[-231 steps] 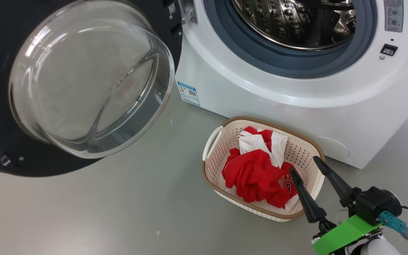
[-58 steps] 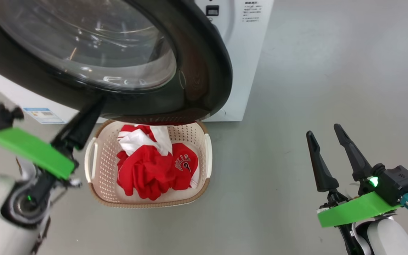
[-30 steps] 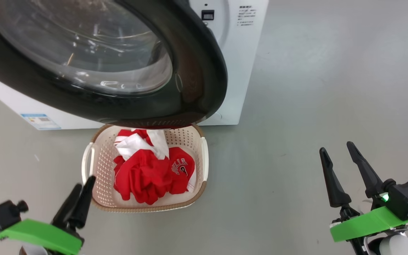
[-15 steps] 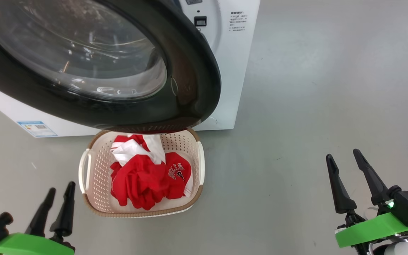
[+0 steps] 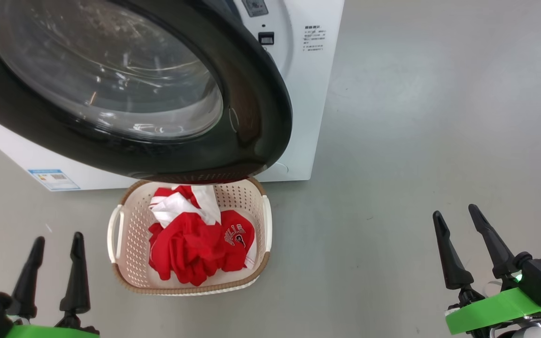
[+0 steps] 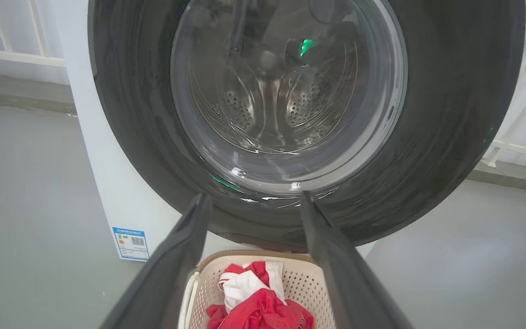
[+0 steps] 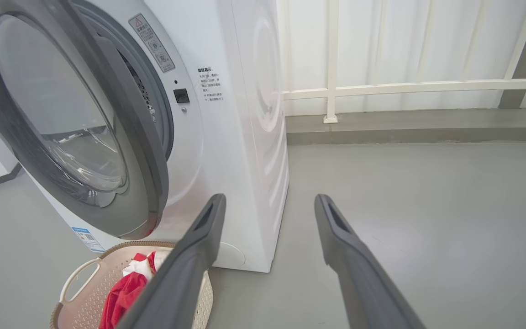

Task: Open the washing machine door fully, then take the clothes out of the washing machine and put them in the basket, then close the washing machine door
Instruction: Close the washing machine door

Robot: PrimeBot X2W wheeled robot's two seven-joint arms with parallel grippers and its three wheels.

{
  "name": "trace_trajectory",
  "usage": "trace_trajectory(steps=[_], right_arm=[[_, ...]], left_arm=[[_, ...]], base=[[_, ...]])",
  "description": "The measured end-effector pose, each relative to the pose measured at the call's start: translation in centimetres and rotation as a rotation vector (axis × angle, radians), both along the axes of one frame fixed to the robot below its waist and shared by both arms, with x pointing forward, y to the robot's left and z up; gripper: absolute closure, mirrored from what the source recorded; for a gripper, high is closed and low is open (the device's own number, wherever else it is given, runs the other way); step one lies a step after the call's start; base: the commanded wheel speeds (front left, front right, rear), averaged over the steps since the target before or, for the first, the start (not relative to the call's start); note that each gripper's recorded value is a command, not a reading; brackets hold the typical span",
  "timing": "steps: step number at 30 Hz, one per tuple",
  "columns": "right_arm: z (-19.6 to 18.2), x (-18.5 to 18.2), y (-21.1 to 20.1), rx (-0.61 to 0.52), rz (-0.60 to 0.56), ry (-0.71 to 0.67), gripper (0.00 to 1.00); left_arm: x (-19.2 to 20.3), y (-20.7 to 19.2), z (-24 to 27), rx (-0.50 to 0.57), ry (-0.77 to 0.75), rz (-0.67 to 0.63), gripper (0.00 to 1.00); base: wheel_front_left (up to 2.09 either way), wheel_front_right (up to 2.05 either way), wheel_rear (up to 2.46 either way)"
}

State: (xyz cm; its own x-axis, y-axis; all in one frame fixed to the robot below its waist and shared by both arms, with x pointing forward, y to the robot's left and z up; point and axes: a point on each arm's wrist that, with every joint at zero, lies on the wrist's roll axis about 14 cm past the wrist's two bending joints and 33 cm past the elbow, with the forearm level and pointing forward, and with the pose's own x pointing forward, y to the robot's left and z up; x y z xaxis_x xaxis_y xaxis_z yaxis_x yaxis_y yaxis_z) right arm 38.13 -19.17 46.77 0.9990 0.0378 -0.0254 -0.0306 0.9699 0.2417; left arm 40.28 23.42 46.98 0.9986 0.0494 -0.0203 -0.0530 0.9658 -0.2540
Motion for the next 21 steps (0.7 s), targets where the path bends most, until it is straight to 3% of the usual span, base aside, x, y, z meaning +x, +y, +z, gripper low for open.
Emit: trace_trajectory(steps=[9, 21], right_arm=[[0.2, -0.6, -0.2, 0.000, -0.007, -0.003, 0.00], [-0.2, -0.6, -0.3, 0.003, -0.013, 0.009, 0.00]], left_arm=[[-1.0, -0.4, 0.6, 0.126, -0.010, 0.003, 0.00], [-1.6, -0.5, -0.9, 0.136, 0.037, 0.020, 0.00]], base=[[0.00, 0.00, 0.00], [0.00, 0.00, 0.00]])
